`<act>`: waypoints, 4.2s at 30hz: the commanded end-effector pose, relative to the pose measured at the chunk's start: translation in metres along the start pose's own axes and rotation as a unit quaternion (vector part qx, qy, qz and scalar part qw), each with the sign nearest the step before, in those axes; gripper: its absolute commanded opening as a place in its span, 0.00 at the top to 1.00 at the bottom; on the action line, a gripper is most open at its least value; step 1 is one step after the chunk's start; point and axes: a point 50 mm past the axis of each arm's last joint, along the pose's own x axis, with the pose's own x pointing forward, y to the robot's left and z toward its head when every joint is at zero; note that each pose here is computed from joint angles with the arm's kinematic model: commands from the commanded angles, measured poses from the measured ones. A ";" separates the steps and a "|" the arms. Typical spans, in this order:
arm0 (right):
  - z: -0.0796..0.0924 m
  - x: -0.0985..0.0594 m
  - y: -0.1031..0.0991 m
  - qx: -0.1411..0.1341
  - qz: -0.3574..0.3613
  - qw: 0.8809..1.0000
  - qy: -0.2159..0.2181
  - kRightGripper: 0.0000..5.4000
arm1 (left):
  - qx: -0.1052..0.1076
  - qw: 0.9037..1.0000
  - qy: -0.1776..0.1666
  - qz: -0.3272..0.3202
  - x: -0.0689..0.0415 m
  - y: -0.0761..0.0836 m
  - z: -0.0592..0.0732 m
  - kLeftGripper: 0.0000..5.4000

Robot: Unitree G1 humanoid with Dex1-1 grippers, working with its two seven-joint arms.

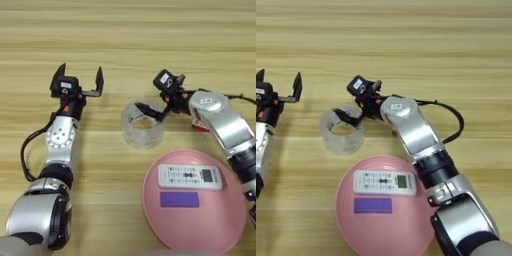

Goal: Move the objects on the table

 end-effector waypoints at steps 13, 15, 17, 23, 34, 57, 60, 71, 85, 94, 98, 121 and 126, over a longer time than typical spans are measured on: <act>0.021 -0.081 -0.009 0.003 0.041 0.980 -0.193 0.01 | -0.004 1.000 -0.006 -0.001 -0.006 0.002 -0.001 0.00; 0.011 -0.090 -0.008 -0.007 0.048 0.982 -0.182 0.01 | -0.005 1.000 -0.006 -0.001 -0.006 0.002 -0.001 0.00; -0.002 -0.101 -0.003 -0.008 0.084 0.982 -0.169 0.01 | -0.006 1.000 -0.005 -0.002 -0.006 0.002 -0.001 0.00; -0.038 -0.125 0.004 -0.010 0.159 0.985 -0.073 0.01 | -0.007 1.000 -0.004 -0.005 -0.005 0.001 -0.001 0.00; -0.073 -0.138 -0.010 -0.018 0.122 0.992 -0.011 0.01 | -0.008 1.000 0.006 -0.008 -0.003 -0.001 -0.003 0.00; -0.077 -0.105 -0.006 -0.093 0.116 0.979 0.137 0.01 | -0.010 1.000 0.008 -0.013 -0.003 -0.001 -0.004 0.00; -0.077 -0.104 -0.006 -0.107 0.128 0.974 0.155 0.01 | -0.012 1.000 0.008 -0.013 -0.003 -0.002 -0.004 0.00; -0.078 -0.100 -0.007 -0.128 0.149 0.966 0.169 0.01 | -0.013 1.000 0.008 -0.012 -0.003 -0.002 -0.004 0.00; -0.081 -0.079 -0.010 -0.127 0.124 0.969 0.173 0.01 | -0.014 1.000 0.008 -0.013 -0.003 -0.005 -0.005 0.00; -0.083 -0.070 -0.010 -0.111 0.109 0.974 0.167 0.01 | -0.013 1.000 0.007 -0.013 -0.003 -0.005 -0.005 0.00; -0.081 -0.065 -0.011 -0.101 0.099 0.977 0.158 0.01 | -0.013 1.000 0.008 -0.013 -0.003 -0.005 -0.005 0.00; -0.046 -0.069 -0.022 -0.070 0.087 0.991 0.073 0.01 | -0.014 1.000 0.006 -0.013 -0.001 -0.006 -0.003 0.00; -0.030 -0.081 -0.030 -0.064 0.085 0.994 0.036 0.01 | -0.014 1.000 0.007 -0.013 -0.001 -0.006 -0.003 0.00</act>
